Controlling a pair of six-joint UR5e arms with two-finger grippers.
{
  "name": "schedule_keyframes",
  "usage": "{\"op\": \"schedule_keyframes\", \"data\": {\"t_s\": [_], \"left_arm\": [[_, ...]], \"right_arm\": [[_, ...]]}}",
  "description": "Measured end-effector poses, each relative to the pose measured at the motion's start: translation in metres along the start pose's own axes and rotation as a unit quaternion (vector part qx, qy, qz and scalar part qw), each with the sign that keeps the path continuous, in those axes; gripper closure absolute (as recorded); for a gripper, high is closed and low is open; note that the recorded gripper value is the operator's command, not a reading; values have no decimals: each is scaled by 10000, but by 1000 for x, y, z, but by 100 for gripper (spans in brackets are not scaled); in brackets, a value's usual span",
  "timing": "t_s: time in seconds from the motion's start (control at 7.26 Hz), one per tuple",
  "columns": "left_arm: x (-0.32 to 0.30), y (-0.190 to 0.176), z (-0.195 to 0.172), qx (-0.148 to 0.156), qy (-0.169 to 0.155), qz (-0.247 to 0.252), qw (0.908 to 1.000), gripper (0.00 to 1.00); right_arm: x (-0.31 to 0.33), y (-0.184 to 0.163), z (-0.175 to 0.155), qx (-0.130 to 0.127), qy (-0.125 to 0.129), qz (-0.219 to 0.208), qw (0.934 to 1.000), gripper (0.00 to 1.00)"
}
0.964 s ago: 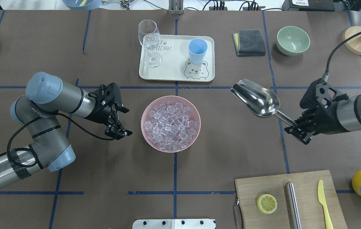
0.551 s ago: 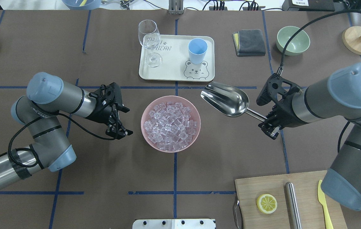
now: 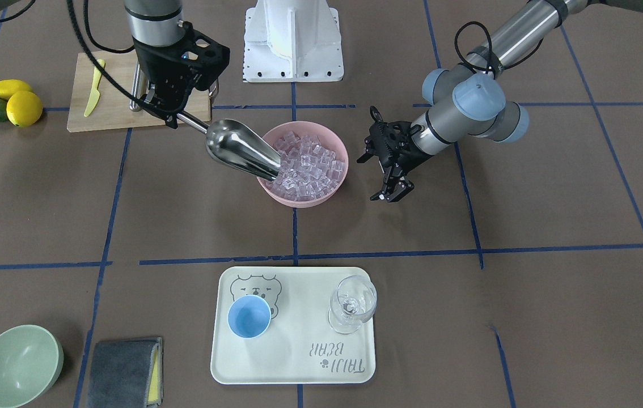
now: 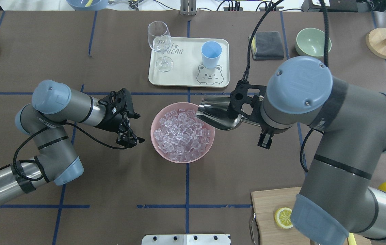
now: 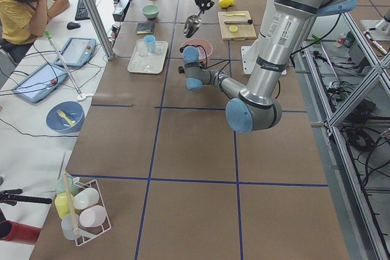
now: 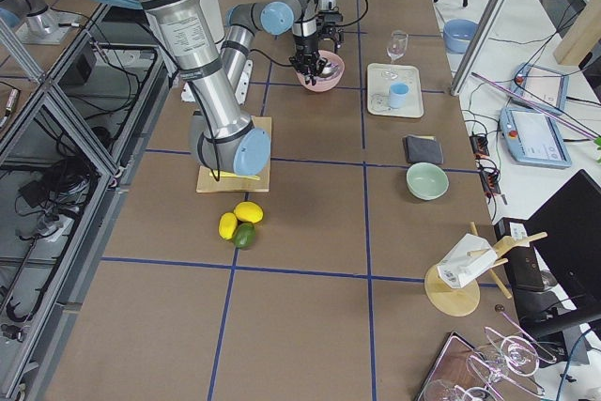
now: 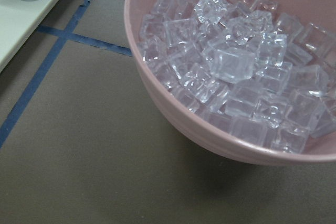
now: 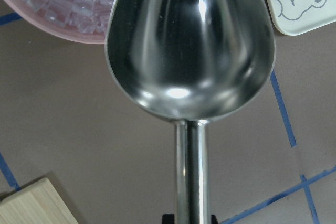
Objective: Put ice in cup with scoop
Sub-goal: 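Carry the scoop over the pink bowl of ice with the right gripper, then push the scoop down into the ice cubes with the right gripper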
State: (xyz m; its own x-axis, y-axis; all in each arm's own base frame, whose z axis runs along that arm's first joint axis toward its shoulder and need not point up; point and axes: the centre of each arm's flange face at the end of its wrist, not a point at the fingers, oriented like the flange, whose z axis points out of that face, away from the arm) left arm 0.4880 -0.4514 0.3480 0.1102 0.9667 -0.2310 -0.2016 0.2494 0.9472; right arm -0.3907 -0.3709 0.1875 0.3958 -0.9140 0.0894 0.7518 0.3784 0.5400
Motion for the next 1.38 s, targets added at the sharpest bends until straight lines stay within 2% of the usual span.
{"op": "schedule_keyframes", "data": {"t_s": [0.14, 0.41, 0.83, 1.1, 1.38], "left_arm": [[0, -1, 0, 7, -1, 5, 10000, 0], [1, -2, 0, 19, 1, 13, 10000, 0], [6, -3, 4, 26, 48, 35, 10000, 0], [8, -3, 5, 53, 64, 56, 9999, 0], [8, -2, 6, 51, 71, 57, 9999, 0]], "right_arm": [[-8, -12, -2, -338, 53, -279, 9990, 100], [-22, -41, -7, -1007, 83, -614, 9930, 100], [-29, -81, -10, -1754, 81, -678, 9821, 100], [-31, -109, -4, -2087, 42, -700, 9755, 100], [-42, -120, 11, -2295, -6, -798, 9700, 100]]}}
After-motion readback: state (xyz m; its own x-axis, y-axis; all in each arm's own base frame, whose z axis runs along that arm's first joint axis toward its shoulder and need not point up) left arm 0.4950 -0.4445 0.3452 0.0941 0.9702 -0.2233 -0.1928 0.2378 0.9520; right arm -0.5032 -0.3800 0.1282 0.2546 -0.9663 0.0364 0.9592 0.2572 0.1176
